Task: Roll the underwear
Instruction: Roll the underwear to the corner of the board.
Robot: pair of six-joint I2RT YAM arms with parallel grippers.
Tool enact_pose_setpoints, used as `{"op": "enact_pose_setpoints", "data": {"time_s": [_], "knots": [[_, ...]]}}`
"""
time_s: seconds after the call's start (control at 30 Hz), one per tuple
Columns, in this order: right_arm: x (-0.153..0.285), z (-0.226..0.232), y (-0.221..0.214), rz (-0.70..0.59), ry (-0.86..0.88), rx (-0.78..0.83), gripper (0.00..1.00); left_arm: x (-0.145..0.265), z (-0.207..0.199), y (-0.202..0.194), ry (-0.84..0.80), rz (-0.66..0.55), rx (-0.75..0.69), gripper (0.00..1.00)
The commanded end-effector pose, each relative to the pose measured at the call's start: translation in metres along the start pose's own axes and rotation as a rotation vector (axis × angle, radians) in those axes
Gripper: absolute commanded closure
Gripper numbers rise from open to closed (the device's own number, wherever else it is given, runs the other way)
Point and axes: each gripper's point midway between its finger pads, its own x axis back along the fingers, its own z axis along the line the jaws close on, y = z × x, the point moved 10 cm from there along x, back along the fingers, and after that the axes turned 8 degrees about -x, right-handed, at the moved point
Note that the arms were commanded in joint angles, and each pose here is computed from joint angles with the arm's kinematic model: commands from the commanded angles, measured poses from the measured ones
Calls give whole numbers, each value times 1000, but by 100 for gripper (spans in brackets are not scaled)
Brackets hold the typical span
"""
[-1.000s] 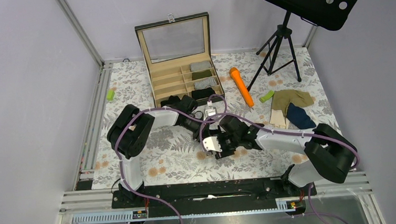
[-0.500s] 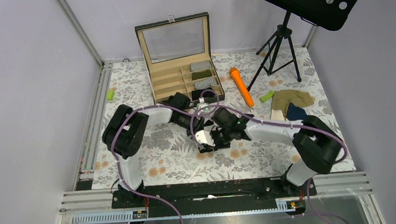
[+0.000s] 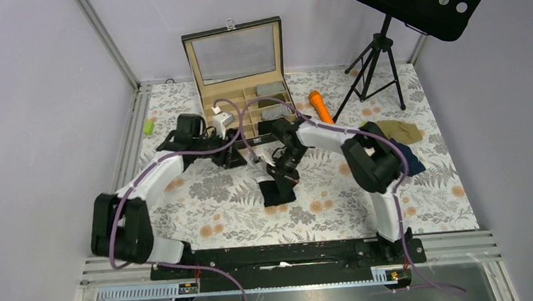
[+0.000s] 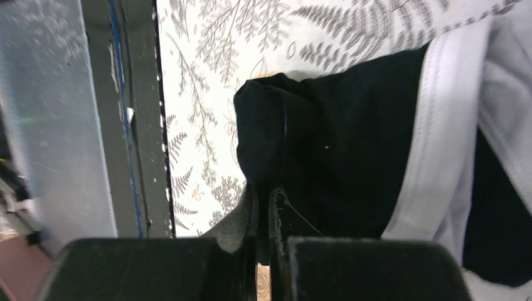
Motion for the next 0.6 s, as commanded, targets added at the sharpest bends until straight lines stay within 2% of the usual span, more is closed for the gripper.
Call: {"op": "enact_pose_setpoints", "data": {"time_s": [0.0,0.07,0.2,0.33,0.57], "knots": [[-6,-18,-3,99,94,-267,100,22,-9,9,160,-69,-194,52],[-8,-32,-2,100,93,-322,100,29,-14,9,224,-68,-291,51],[-13,-57,-7,106,75,-403,100,30,-34,8,286,-41,-604,49],[-19,-67,-14,108,44,-432,100,9,-62,0,191,4,-861,43],[-29,-76,-20,106,37,-480,100,-40,-90,-26,12,56,-1123,39]]}}
